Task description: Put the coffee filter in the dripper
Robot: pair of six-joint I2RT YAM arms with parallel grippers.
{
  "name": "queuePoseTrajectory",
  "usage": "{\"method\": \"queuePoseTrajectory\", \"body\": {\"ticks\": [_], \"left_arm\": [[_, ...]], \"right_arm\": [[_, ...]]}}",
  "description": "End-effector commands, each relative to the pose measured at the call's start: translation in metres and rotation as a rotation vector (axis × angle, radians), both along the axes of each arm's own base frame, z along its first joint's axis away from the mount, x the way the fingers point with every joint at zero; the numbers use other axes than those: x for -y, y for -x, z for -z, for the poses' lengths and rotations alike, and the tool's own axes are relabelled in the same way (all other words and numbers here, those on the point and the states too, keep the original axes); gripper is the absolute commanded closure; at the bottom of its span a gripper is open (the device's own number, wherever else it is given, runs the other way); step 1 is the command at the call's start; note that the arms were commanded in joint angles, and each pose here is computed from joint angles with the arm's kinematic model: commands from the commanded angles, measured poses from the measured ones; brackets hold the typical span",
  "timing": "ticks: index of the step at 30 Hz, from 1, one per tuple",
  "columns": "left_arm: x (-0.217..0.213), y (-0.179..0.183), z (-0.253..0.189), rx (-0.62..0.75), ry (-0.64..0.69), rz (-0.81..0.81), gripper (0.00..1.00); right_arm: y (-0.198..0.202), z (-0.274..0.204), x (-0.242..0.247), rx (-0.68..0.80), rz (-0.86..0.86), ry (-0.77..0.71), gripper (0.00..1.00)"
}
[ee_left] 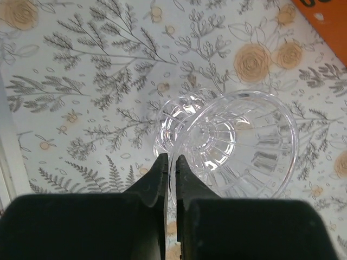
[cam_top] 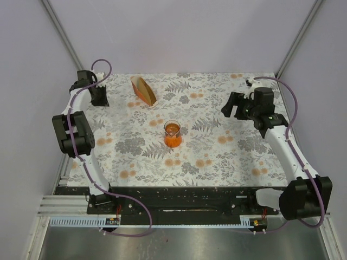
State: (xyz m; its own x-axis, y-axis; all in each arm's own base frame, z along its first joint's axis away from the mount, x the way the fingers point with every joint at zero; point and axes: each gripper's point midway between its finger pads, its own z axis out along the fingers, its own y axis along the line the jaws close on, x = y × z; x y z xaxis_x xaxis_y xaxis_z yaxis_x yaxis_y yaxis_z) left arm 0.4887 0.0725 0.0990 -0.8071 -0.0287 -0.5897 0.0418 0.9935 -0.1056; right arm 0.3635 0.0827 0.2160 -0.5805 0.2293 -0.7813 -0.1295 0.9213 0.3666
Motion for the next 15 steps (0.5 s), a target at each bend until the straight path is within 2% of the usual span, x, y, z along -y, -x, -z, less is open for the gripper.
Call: {"method": "queuePoseTrajectory", "body": {"ticks": [1, 3, 7, 15], "left_arm": [[0.018, 0.029, -0.019, -0.004, 0.070, 0.058, 1.00], [0.023, 0.037, -0.025, 0.006, 0.095, 0.068, 1.00], [0.033, 0.050, -0.034, 0.019, 0.144, 0.084, 1.00], [0.051, 0.073, -0.059, 0.071, 0.195, 0.123, 1.00]], "right_arm": [[0.002, -0.018, -0.056, 0.029, -0.085, 0.052, 0.09], [0.001, -0.017, -0.077, 0.018, -0.064, 0.072, 0.12], [-0.002, -0.013, -0.126, -0.022, -0.093, -0.001, 0.24], [0.005, 0.008, -0.190, -0.097, -0.211, 0.036, 0.27]]}}
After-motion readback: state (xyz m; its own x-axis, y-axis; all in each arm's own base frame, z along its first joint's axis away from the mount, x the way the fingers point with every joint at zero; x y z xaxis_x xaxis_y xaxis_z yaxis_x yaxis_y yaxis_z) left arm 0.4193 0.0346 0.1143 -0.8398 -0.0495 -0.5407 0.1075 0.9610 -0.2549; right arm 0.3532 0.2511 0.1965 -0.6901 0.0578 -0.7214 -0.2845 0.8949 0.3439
